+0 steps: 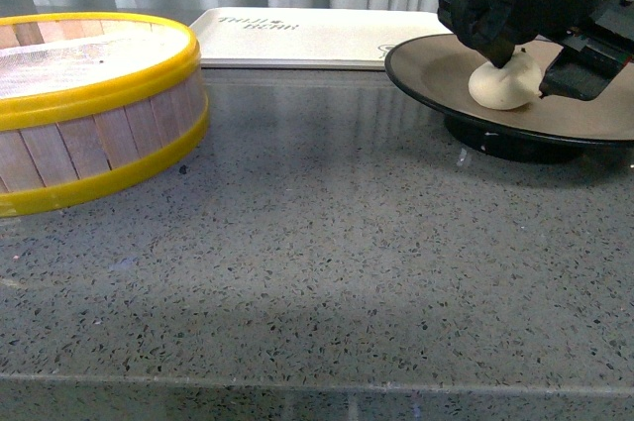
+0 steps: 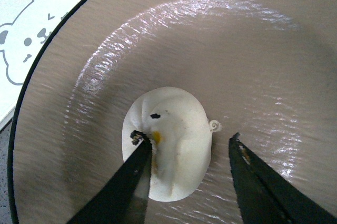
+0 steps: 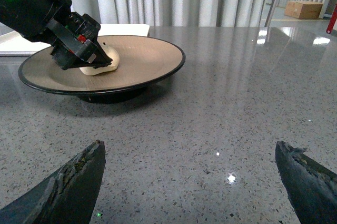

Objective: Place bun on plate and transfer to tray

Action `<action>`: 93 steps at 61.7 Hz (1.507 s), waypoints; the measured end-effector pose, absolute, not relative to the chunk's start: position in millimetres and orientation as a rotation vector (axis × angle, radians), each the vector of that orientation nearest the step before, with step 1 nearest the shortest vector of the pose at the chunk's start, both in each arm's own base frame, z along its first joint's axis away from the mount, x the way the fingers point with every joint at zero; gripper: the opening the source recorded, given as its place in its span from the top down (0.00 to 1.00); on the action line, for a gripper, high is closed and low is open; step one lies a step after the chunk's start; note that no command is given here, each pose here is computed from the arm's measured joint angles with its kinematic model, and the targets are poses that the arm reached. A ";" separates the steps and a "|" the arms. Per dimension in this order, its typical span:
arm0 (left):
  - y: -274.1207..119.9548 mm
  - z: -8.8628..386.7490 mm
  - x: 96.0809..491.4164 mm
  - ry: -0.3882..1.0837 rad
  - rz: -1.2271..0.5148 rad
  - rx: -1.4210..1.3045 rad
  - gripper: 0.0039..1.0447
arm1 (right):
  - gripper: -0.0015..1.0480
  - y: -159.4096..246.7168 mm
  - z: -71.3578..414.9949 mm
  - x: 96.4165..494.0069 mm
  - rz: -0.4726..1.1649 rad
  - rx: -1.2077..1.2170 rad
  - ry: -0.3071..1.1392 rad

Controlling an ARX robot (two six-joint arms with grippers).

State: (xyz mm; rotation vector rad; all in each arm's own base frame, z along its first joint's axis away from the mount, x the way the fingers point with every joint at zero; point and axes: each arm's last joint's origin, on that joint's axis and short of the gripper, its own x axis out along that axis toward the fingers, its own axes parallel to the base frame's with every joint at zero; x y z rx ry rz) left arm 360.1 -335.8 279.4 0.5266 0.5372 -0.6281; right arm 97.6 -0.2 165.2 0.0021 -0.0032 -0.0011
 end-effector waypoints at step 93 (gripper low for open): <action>-0.3 241.9 157.0 0.011 -0.002 0.009 0.79 | 0.08 -0.2 165.2 97.6 -0.002 0.002 -0.003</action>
